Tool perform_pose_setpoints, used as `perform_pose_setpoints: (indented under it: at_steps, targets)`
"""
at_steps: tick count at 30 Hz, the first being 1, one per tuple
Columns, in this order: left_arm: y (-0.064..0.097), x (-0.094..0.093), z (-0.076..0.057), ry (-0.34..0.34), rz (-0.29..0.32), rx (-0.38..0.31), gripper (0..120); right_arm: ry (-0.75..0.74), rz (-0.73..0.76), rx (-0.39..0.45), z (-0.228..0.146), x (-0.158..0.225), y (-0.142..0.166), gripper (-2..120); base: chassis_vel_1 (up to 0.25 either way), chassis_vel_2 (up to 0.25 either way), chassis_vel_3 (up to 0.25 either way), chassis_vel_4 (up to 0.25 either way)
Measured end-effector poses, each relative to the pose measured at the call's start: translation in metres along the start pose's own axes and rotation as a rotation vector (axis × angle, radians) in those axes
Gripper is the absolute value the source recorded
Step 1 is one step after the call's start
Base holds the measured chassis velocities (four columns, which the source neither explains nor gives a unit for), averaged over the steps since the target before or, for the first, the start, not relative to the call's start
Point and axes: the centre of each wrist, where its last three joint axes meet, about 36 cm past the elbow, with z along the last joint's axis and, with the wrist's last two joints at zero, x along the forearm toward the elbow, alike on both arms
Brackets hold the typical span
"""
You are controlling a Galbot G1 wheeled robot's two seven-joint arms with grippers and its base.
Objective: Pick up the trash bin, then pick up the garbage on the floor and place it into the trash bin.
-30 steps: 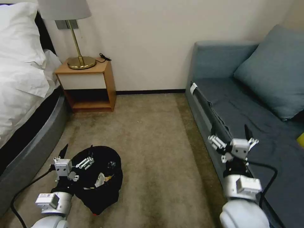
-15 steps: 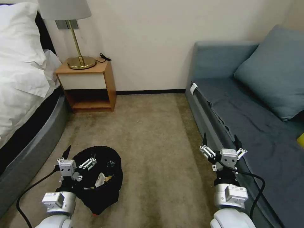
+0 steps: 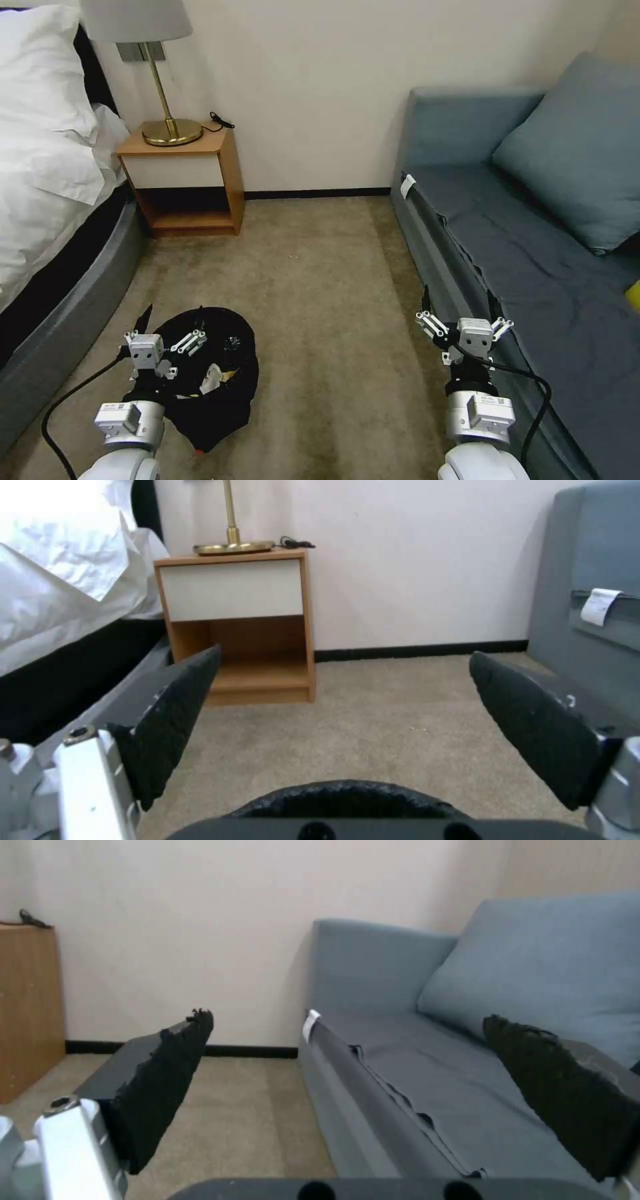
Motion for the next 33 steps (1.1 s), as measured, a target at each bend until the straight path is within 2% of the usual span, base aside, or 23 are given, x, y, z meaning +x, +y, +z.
perform_pose_setpoints:
  at_steps: [33]
  targets:
    - [0.0001,0.0001,-0.0006,-0.001,-0.001,0.000,100,-0.001,0.001,-0.002,-0.0003,-0.0005,0.0001,100,0.000,0.000,0.000,0.000]
